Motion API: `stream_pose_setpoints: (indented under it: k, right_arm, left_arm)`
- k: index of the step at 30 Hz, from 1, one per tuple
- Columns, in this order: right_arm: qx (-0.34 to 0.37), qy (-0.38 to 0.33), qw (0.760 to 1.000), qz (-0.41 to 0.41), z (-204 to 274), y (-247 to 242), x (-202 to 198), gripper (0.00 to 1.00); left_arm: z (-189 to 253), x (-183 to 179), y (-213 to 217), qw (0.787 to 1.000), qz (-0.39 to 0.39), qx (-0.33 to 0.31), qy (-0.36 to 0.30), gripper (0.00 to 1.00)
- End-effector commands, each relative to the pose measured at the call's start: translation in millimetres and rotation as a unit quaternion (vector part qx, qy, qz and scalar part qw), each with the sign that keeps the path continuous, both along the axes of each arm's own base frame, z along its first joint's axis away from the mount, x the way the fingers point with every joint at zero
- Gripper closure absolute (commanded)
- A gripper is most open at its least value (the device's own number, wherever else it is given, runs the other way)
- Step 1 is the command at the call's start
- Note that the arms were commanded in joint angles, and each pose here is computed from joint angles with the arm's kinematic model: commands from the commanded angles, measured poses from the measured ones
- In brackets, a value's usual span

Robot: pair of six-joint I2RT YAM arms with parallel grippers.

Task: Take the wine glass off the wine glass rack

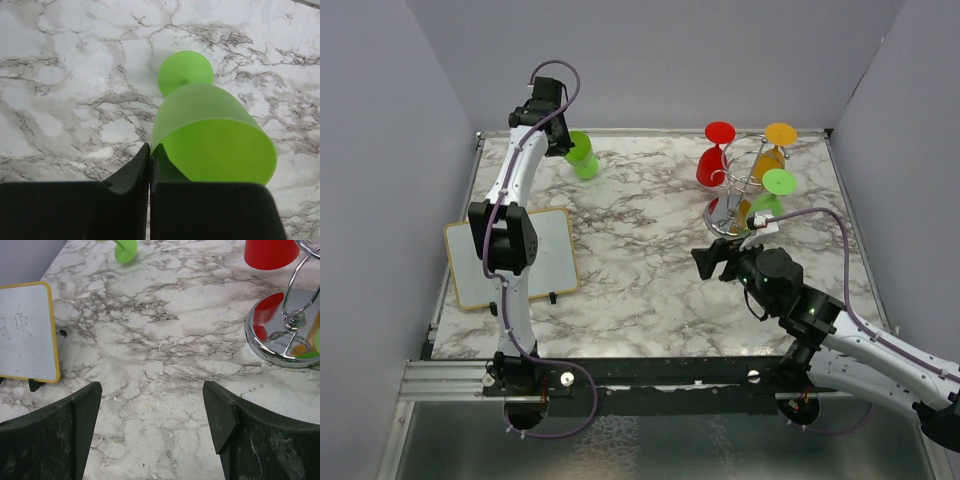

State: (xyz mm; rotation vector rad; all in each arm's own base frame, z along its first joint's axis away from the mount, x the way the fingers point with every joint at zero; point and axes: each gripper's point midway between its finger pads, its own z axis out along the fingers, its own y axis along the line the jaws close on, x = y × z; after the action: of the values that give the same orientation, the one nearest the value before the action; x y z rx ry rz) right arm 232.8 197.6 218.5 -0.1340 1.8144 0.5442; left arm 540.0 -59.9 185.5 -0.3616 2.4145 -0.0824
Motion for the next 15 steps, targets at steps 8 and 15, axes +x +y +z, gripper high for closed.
stream_pose_setpoints:
  k: [8,15]
  right_arm:
    - [0.001,-0.006,1.0,-0.014,1,-6,1,0.17]
    - [0.01,-0.004,1.0,-0.013,5,-7,-2,0.17]
  left_arm:
    - [-6,-13,12,0.999,0.01,0.02,0.028,0.96]
    - [-17,-15,12,0.999,0.003,0.016,0.043,0.95]
